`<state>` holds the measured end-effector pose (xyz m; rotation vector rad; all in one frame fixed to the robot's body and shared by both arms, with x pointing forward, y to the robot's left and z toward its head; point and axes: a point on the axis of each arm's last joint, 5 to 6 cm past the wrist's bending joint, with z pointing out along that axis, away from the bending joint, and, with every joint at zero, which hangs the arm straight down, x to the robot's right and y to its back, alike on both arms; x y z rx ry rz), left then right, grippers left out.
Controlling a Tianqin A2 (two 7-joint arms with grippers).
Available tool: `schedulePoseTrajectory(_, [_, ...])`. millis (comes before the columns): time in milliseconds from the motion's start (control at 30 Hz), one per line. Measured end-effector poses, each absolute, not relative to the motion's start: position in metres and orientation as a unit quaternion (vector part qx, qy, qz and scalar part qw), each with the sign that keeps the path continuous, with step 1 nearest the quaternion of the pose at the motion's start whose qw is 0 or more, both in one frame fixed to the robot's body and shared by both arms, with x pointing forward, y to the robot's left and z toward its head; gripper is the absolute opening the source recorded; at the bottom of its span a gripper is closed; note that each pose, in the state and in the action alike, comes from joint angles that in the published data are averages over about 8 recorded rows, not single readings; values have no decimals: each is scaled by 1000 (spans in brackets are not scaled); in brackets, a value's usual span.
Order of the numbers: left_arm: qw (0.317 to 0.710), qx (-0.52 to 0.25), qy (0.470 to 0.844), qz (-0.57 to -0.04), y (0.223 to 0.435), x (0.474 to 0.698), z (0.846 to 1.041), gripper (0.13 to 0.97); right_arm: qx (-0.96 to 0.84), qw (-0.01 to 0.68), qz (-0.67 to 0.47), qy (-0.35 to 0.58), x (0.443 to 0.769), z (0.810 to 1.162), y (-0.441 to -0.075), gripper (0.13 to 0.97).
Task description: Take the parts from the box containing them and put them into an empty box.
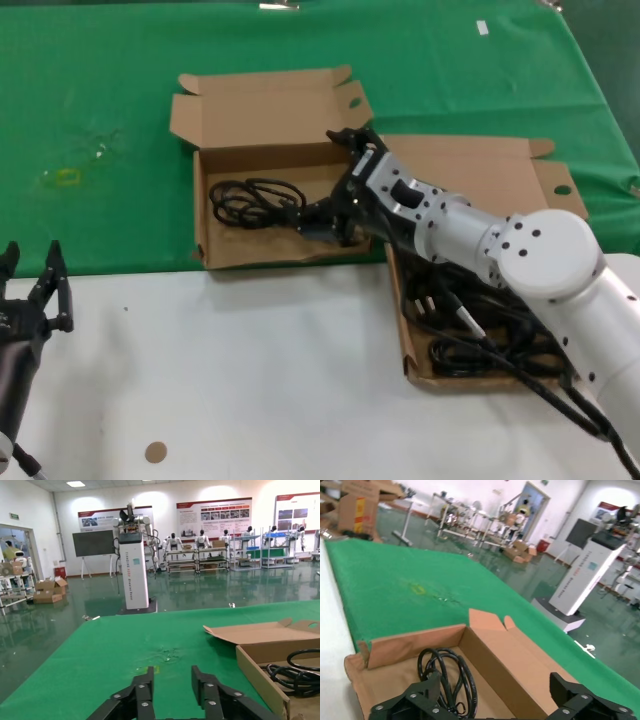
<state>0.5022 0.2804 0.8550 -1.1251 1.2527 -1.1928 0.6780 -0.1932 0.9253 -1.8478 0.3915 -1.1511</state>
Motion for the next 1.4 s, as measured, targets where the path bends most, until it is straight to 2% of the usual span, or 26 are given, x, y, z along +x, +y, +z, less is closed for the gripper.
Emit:
schedulePoseTrajectory(100, [513, -468, 521, -496, 280, 502, 855, 270, -736, 457, -467, 174, 671, 919, -196, 710])
schedulePoseTrajectory(267, [513, -468, 521, -496, 280, 502, 855, 377, -719, 471, -471, 200, 659, 910, -201, 822])
schedulePoseTrajectory(400, [513, -468, 521, -496, 280, 502, 855, 441, -704, 480, -474, 221, 650, 903, -206, 863])
schedulePoseTrajectory(567, [513, -468, 521, -496, 280, 502, 855, 582, -686, 489, -478, 248, 637, 895, -212, 930])
schedulePoseTrajectory(667, [513, -468, 521, -496, 280, 502, 855, 667, -675, 494, -480, 264, 629, 891, -216, 930])
schedulePoseTrajectory(800, [513, -468, 521, -496, 280, 502, 855, 667, -660, 499, -483, 286, 618, 885, -222, 943])
schedulePoseTrajectory(1067, [513, -468, 521, -496, 280, 502, 855, 838, -630, 506, -490, 328, 596, 875, -234, 966])
schedulePoseTrajectory(1400, [513, -468, 521, -496, 280, 502, 855, 938, -592, 508, -498, 379, 567, 865, -250, 966])
